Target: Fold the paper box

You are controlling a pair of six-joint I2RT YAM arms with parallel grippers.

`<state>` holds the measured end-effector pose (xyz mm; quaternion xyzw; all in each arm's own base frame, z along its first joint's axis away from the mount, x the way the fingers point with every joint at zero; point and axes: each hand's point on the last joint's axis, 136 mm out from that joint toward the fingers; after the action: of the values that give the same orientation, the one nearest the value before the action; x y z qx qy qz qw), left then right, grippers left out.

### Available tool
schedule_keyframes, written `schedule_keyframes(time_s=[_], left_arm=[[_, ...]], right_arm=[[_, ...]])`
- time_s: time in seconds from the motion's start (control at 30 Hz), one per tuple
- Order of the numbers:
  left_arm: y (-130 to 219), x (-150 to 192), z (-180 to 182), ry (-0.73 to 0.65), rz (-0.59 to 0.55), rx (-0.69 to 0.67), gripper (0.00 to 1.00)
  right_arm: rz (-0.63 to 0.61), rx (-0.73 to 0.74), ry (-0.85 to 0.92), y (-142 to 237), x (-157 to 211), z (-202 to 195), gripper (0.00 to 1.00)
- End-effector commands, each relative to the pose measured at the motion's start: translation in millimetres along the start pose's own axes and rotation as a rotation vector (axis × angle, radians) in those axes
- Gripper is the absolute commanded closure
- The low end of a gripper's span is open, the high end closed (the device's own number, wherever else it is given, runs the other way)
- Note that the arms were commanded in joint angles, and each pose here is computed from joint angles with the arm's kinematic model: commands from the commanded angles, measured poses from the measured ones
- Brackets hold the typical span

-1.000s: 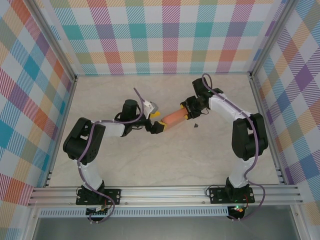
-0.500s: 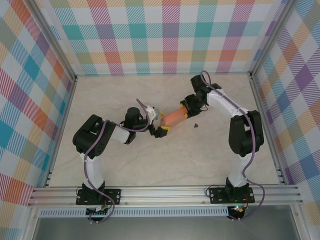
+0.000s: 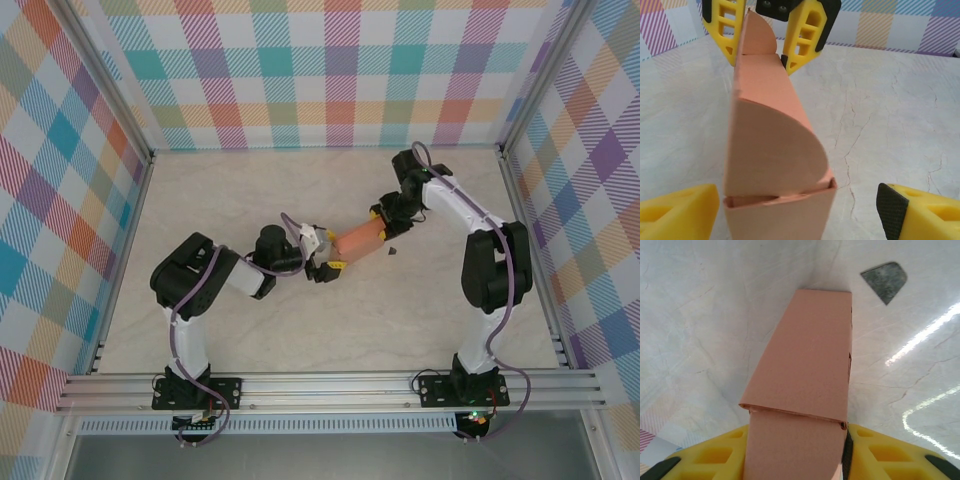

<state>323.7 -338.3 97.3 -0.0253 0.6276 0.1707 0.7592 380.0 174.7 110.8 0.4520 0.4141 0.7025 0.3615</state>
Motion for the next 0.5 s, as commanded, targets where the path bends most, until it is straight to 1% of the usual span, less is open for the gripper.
schedule_keyframes(time_s=[0.0, 0.03, 0.13, 0.2, 0.23, 0.3, 0.4, 0.47], left_arm=[[-1.5, -9.2, -2.6, -0.089, -0.019, -0.044, 0.18], [-1.9, -8.7, -3.5, -0.097, -0.017, -0.052, 0.18], [-4.2, -6.9, -3.5, -0.123, -0.007, -0.095, 0.27], [-4.7, -7.0, -0.7, -0.128, -0.016, -0.122, 0.28], [-4.7, -6.8, 2.3, -0.123, -0.019, -0.14, 0.3], [-6.8, -6.3, 5.4, -0.122, -0.024, -0.149, 0.31], [-9.3, -6.1, 8.6, -0.125, -0.029, -0.16, 0.39], [-9.3, -5.0, 8.7, -0.13, -0.034, -0.164, 0.42]], right_arm=[[-0.02, 0.104, -0.063, -7.3, -8.4, -27.8, 0.58], [-0.015, 0.104, -0.066, -8.2, -7.7, -27.5, 0.58], [-0.016, 0.108, -0.068, -9.4, -8.1, -28.3, 0.58], [-0.016, 0.112, -0.064, -8.4, -7.9, -29.5, 0.58], [-0.018, 0.113, -0.063, -8.2, -8.1, -29.9, 0.58], [-0.022, 0.114, -0.059, -6.3, -8.2, -30.8, 0.58], [-0.031, 0.115, -0.052, -3.7, -9.0, -32.1, 0.58], [-0.04, 0.112, -0.046, -1.6, -10.9, -32.0, 0.58]])
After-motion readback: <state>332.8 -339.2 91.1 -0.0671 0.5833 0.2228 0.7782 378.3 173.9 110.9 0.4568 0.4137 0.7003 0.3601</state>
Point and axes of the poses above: each hand's point on the last joint's axis, 136 mm out from that joint toward the fingers, its own y axis back along the fingers, its own z axis along the line the jaws close on, x = y × z, and after that the axes turned 11 degrees about -y, right-handed
